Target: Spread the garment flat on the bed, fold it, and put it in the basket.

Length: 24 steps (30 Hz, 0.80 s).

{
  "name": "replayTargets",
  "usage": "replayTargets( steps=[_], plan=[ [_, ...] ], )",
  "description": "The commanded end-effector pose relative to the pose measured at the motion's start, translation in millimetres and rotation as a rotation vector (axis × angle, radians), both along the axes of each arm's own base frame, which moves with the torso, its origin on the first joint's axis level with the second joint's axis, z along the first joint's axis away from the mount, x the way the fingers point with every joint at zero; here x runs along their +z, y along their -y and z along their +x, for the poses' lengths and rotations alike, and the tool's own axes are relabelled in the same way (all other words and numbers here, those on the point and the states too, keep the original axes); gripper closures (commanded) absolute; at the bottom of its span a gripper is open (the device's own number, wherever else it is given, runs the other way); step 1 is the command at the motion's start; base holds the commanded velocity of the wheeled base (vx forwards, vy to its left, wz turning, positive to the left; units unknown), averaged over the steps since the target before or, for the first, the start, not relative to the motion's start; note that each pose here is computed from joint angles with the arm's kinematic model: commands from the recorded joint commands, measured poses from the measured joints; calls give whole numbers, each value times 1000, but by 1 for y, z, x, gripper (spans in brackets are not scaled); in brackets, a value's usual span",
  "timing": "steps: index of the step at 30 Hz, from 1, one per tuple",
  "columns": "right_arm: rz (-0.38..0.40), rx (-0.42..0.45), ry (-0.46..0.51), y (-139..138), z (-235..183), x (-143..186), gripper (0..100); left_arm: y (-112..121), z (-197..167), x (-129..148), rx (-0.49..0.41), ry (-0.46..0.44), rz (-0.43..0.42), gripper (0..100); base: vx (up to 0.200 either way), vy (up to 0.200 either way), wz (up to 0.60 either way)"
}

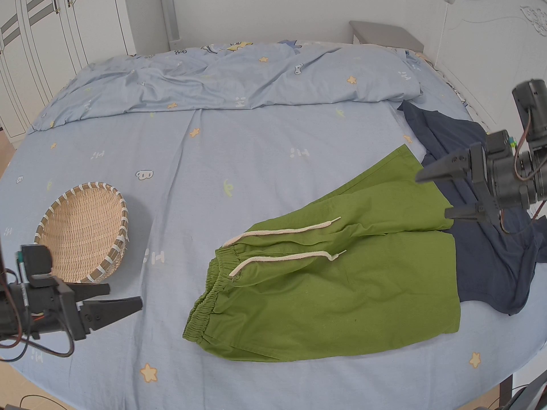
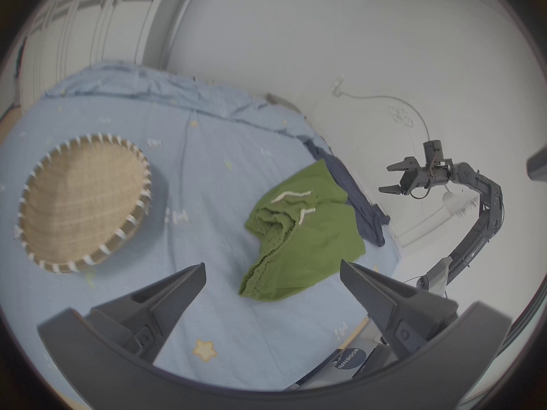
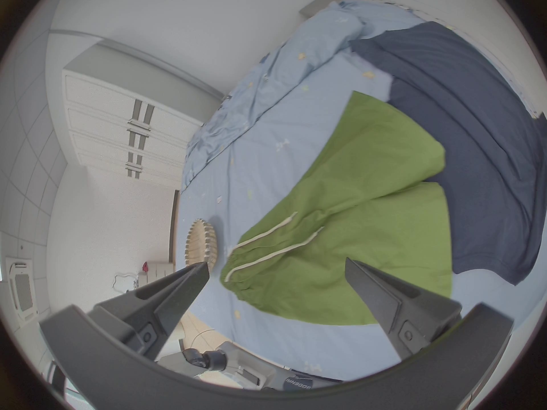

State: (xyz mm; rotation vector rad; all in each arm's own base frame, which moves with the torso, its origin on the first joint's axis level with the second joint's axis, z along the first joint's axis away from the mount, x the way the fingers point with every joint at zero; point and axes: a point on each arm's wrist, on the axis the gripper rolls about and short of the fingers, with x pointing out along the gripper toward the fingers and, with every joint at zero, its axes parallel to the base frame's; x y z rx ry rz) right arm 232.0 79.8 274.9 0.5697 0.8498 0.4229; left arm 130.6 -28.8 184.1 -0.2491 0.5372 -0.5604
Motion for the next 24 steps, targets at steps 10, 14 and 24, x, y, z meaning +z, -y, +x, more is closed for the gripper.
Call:
replayTargets(
  steps=[10,14,24],
  plan=[
    [-23,19,124,26,-23,-57,0,24,101,-75,-100,-327,14,0,0,0,0],
    [-24,22,121,26,-23,-58,0,27,104,-80,-113,-340,16,0,0,0,0],
    [-24,18,119,27,-22,-59,0,33,97,-90,-217,-357,22,0,0,0,0]
  ],
)
